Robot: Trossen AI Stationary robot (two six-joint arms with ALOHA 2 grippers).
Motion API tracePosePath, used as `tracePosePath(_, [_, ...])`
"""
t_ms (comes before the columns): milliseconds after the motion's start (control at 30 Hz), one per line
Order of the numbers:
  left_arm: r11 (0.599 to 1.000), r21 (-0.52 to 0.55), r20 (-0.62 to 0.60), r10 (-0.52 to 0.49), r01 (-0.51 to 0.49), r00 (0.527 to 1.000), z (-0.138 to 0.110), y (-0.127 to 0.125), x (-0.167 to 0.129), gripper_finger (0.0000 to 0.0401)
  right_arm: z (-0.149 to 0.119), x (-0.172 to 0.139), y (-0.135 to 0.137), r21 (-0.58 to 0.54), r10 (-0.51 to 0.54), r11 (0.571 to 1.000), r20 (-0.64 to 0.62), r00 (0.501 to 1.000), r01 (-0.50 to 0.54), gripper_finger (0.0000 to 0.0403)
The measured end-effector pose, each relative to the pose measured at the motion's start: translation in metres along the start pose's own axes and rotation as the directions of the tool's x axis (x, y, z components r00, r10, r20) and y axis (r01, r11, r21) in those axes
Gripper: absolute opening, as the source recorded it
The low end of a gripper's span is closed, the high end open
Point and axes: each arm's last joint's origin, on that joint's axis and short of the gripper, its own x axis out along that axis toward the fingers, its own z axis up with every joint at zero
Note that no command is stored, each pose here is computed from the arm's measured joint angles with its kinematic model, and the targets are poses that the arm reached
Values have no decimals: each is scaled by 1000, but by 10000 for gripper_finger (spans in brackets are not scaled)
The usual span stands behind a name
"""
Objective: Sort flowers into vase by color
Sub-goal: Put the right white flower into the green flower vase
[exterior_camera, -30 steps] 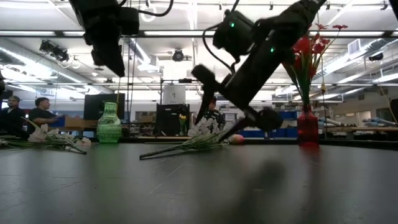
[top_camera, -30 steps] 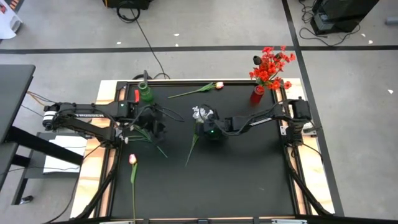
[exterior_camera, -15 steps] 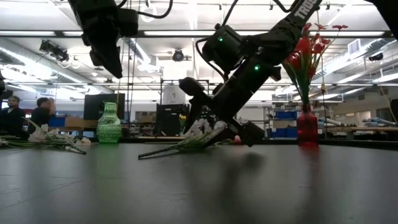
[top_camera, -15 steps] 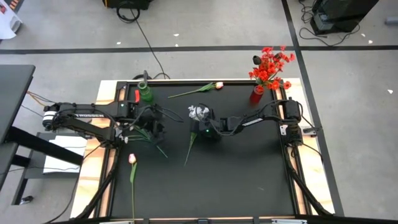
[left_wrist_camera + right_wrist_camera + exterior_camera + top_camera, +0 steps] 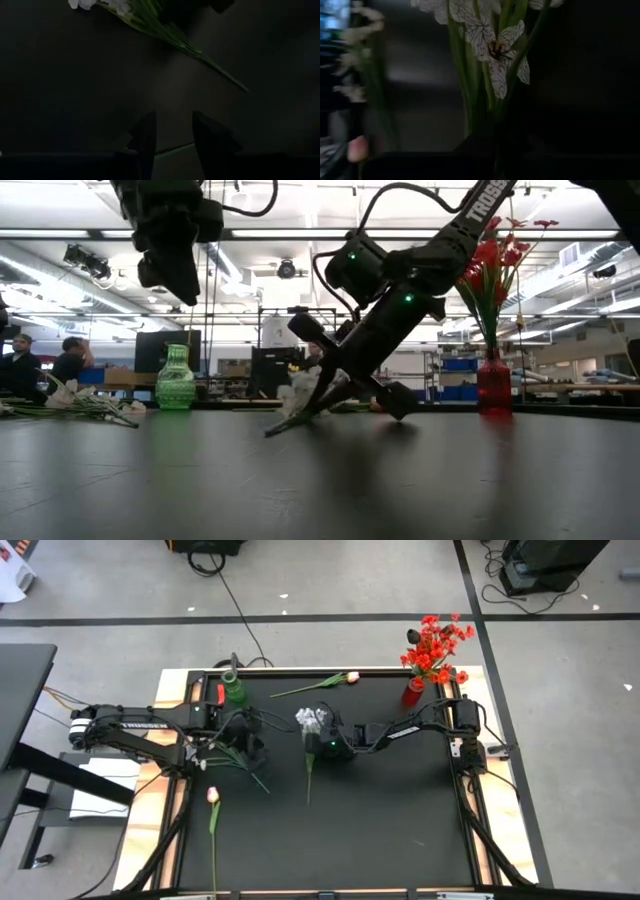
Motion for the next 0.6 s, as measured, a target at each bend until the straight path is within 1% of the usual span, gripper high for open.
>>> tracePosePath(100, [998, -61, 2, -1, 1, 1000, 0, 0, 0, 130, 2, -2, 11, -25, 109, 994, 1, 994, -109, 12])
tracePosePath(167, [995, -96, 3, -3, 3, 1000, 0, -1, 0, 130, 4, -8, 22, -53, 192, 980, 21, 981, -190, 8])
tracePosePath(233, [993, -121, 2, -7, 7, 1000, -1, -2, 0, 130, 6, -18, 32, -81, 248, 966, 43, 968, -244, 8])
tracePosePath(333, [990, -142, 1, -15, 15, 1000, -2, -5, 0, 130, 12, -38, 46, -160, 299, 946, 86, 950, -283, 8])
tracePosePath(433, [987, -155, 27, -35, 39, 999, 0, -9, 0, 131, 20, -63, 62, -262, 367, 908, 122, 922, -326, 7])
tracePosePath(500, [986, -154, 79, -46, 57, 996, 3, -12, -1, 132, 26, -80, 70, -324, 403, 883, 151, 903, -340, 7])
tracePosePath(600, [991, -101, 199, -64, 85, 978, 13, -18, -2, 152, 35, -99, 78, -437, 443, 835, 173, 880, -334, 7])
